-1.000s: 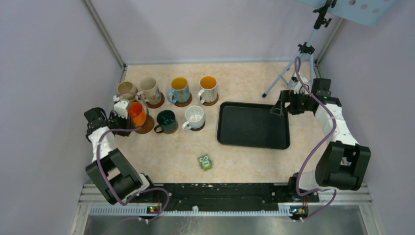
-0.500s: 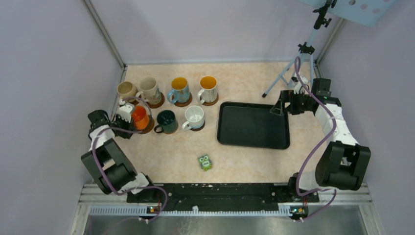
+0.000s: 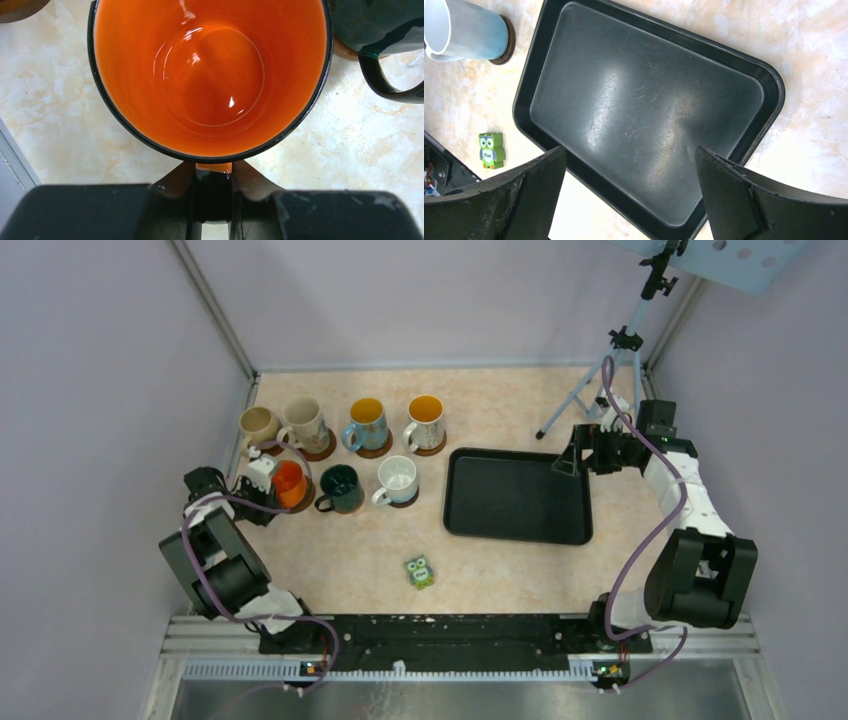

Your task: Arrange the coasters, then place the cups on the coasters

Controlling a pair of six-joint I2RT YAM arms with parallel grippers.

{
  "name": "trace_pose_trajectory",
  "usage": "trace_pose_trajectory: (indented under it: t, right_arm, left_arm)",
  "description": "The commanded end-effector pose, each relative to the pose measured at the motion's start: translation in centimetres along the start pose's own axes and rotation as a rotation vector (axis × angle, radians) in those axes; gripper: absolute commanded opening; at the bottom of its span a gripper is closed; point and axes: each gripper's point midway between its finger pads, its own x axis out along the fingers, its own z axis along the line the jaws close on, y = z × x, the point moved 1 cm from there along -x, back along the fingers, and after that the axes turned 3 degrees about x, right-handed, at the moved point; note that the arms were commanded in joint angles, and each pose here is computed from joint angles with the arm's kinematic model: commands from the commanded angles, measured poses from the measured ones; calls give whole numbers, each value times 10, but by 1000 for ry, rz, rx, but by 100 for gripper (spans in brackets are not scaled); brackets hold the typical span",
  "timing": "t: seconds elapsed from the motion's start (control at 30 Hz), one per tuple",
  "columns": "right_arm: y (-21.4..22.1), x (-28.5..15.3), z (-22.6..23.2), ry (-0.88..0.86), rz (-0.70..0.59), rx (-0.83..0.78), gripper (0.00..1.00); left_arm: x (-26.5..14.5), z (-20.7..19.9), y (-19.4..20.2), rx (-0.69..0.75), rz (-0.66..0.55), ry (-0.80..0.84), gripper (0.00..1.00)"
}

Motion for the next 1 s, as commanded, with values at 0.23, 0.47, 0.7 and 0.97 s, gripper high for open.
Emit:
trace_pose_trajectory:
  t: [0.23,0.47,0.7,0.97]
  right_arm:
    - [-7,3,1,-10,-15,-20,98]
    - [-7,3,1,-11,-14,-22,98]
    - [-8,1,0,-1,-12,-32,98]
    - [2,-8,-13,93,35,-91,98]
  left_arm:
    - [3,14,-11,54,-47,-16,24]
    - [0,15,-10,52,-32,-27,41]
    - [-8,16,-16,52,-26,-44,64]
    - [-39,18,-47,57,-40,-95,94]
